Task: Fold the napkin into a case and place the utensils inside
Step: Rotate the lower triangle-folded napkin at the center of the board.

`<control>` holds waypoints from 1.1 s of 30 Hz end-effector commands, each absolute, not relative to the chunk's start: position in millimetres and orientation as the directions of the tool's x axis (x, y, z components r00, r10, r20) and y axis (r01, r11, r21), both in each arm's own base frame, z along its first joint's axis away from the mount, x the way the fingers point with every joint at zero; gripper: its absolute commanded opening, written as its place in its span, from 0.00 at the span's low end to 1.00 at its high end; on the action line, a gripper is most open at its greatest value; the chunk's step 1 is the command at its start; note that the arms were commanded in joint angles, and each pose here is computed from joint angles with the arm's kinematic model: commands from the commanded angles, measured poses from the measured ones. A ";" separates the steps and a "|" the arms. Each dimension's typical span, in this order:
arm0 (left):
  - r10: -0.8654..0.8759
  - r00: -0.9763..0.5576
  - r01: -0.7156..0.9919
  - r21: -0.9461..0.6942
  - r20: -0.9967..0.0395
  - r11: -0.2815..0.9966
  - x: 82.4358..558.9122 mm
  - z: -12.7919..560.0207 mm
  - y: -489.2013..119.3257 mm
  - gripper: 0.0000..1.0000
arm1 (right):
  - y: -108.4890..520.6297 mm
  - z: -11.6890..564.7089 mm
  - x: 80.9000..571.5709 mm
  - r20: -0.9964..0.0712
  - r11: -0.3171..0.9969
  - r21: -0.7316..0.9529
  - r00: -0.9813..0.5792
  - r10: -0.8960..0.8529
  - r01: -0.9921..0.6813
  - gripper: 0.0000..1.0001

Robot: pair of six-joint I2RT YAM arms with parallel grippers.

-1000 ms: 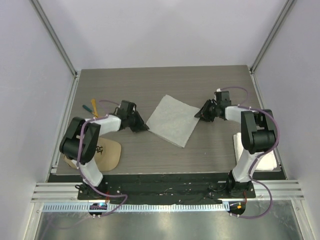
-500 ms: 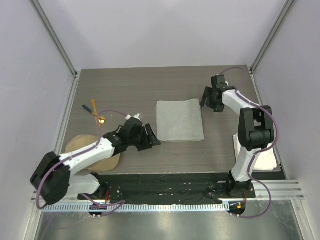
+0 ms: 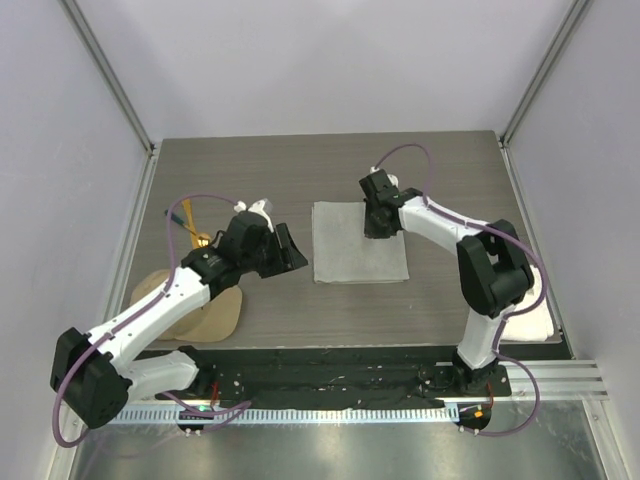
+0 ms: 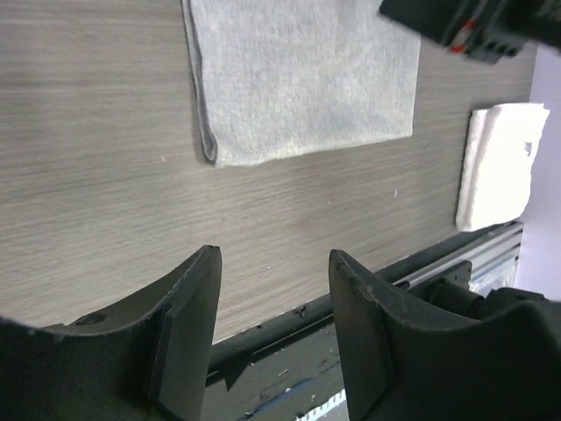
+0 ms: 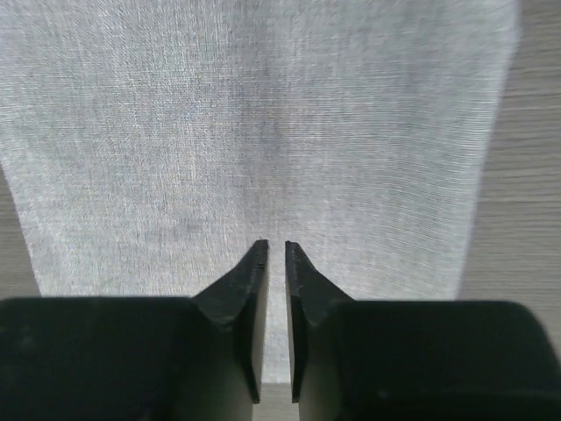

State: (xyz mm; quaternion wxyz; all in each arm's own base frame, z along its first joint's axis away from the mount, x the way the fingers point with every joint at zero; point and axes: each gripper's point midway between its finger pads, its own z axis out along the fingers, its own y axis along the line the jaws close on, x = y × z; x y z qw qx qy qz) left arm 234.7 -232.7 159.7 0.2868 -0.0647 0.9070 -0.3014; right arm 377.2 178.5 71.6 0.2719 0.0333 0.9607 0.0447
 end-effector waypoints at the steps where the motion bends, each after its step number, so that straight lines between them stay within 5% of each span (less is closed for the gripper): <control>1: -0.276 -0.803 0.098 -0.574 -0.528 0.813 242.2 182.0 -226.7 0.56 | 191.6 58.0 390.1 -0.542 0.990 0.111 -0.829 0.137 0.091 0.15; 8: -0.246 -0.822 0.107 -0.565 -0.513 0.818 239.0 173.6 -226.4 0.57 | 200.5 31.9 384.2 -0.520 0.997 0.062 -0.852 0.063 0.035 0.08; 17: -0.224 -0.849 0.106 -0.570 -0.478 0.815 241.2 166.4 -232.3 0.55 | 221.4 10.0 368.7 -0.481 0.968 0.058 -0.857 -0.187 -0.244 0.07; 28: -0.302 -0.875 -0.035 -0.572 -0.378 0.819 267.2 146.0 -212.7 0.61 | 220.8 10.5 301.4 -0.492 0.874 0.125 -0.794 -0.357 -0.470 0.05; 33: -0.357 -0.869 -0.075 -0.620 -0.344 0.781 307.8 150.1 -214.5 0.59 | 212.3 26.7 337.4 -0.529 0.927 0.005 -0.788 -0.316 -0.375 0.08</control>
